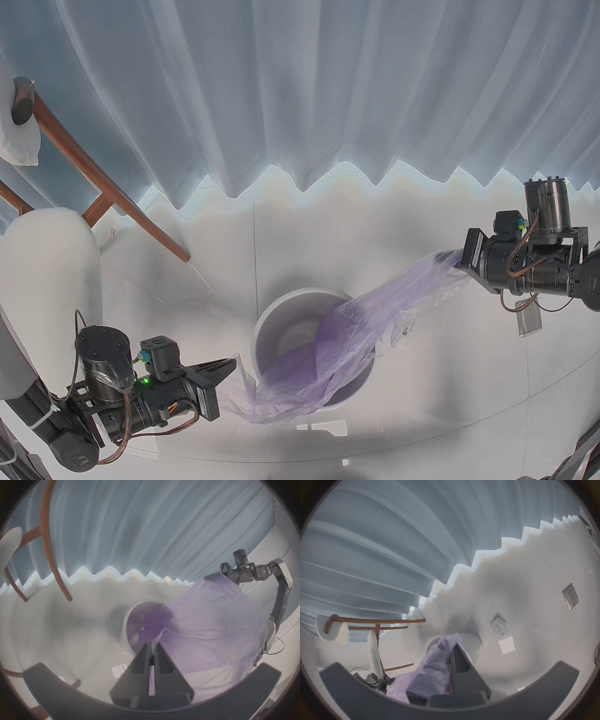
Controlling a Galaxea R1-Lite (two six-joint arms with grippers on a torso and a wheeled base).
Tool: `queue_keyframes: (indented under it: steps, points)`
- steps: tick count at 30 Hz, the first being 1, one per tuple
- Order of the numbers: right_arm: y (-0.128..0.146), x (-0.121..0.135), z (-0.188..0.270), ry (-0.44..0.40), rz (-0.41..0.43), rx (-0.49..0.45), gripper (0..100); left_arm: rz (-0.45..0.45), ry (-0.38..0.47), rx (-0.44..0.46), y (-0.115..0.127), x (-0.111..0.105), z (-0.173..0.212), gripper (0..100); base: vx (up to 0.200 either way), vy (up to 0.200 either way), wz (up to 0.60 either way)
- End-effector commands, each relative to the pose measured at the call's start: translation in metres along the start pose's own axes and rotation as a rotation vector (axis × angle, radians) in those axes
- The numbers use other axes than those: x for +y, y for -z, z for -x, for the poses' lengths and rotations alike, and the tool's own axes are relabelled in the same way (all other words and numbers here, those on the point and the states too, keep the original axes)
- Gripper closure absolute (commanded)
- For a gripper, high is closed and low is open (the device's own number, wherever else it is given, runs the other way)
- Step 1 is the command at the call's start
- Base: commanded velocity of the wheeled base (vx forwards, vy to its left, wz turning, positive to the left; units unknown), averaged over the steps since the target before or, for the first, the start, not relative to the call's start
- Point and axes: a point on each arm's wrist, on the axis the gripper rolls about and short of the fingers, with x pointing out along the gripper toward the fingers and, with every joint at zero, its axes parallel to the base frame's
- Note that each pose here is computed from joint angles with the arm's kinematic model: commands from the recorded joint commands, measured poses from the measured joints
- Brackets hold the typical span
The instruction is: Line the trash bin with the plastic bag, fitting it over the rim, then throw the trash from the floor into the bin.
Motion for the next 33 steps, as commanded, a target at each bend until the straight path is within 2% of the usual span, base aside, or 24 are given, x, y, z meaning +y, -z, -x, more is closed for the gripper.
queue_keyframes:
  steps: [1, 6, 9, 14, 19, 25, 33]
  points:
    - [-0.034, -0.004, 0.009, -0.028, 0.006, -0.051, 100, 0.020, 0.070, -0.070, -0.018, -0.007, -0.012, 100, 0.000, 0.000, 0.00]
    - [-0.037, -0.004, 0.008, -0.001, 0.040, 0.027, 100, 0.037, 0.082, -0.086, -0.030, -0.010, -0.021, 100, 0.000, 0.000, 0.00]
    - [-0.030, -0.006, 0.000, -0.009, 0.088, 0.074, 100, 0.042, 0.078, -0.063, -0.032, -0.014, -0.029, 100, 0.000, 0.000, 0.00]
    - [-0.012, 0.000, -0.020, -0.024, 0.133, 0.157, 100, 0.044, -0.007, -0.063, -0.031, -0.008, -0.050, 100, 0.000, 0.000, 0.00]
    - [0.011, 0.007, -0.037, -0.038, 0.161, 0.250, 100, 0.050, -0.066, -0.065, -0.029, -0.004, -0.050, 100, 0.000, 0.000, 0.00]
    - [0.034, 0.009, -0.060, -0.033, 0.175, 0.338, 100, 0.054, -0.070, -0.075, -0.031, -0.004, -0.050, 100, 0.000, 0.000, 0.00]
    - [0.042, -0.003, -0.101, -0.048, 0.182, 0.294, 100, 0.053, -0.070, -0.075, -0.030, -0.004, -0.050, 100, 0.000, 0.000, 0.00]
